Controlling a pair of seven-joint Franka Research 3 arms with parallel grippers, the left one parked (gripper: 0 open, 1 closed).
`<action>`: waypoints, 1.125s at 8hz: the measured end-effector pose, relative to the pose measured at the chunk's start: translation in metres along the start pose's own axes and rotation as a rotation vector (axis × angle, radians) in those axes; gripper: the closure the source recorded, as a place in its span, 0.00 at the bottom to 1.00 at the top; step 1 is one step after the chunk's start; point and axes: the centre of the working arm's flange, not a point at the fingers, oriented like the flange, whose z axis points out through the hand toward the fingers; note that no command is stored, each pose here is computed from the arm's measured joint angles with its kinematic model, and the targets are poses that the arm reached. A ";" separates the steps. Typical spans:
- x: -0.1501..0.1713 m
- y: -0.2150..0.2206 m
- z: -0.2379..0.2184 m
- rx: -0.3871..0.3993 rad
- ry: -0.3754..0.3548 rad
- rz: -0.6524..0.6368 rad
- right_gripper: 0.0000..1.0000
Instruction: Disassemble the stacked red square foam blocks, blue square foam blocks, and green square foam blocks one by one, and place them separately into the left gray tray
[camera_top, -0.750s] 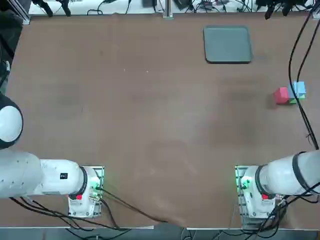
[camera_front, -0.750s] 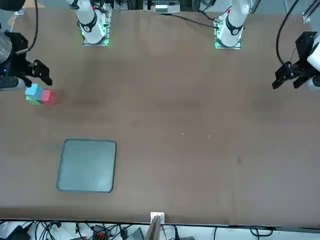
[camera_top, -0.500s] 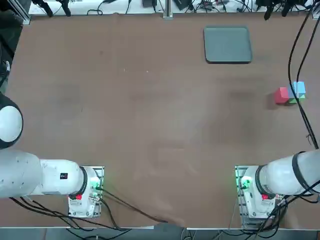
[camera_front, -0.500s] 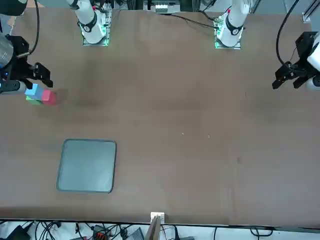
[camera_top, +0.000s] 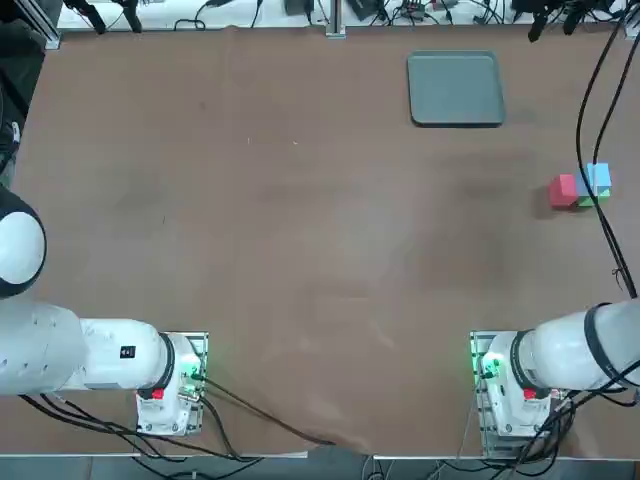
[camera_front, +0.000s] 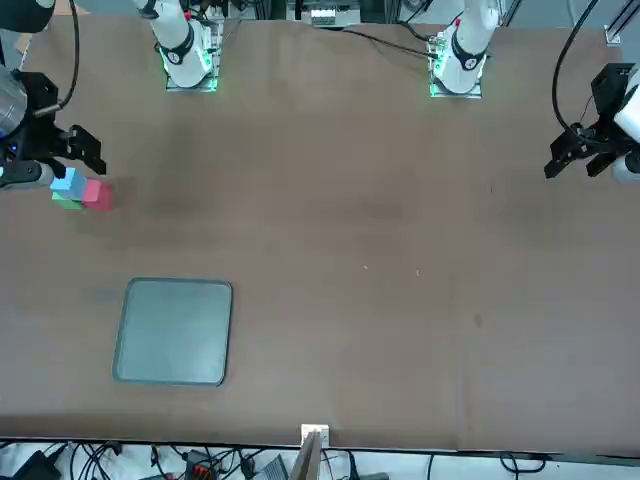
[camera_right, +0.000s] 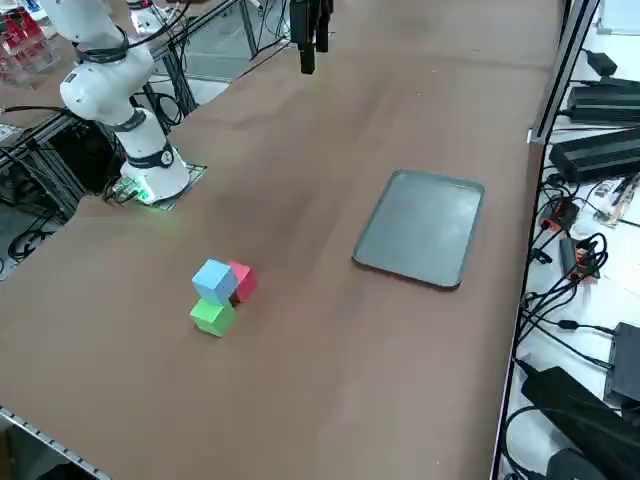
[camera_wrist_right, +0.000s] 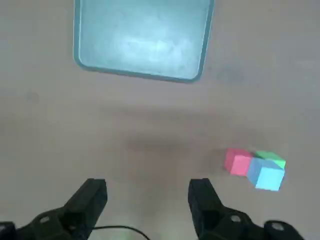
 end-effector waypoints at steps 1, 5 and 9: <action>-0.002 0.001 0.005 0.002 -0.036 0.003 0.00; -0.016 0.048 0.065 0.020 -0.289 0.084 0.00; -0.035 0.172 0.169 0.006 -0.187 0.072 0.00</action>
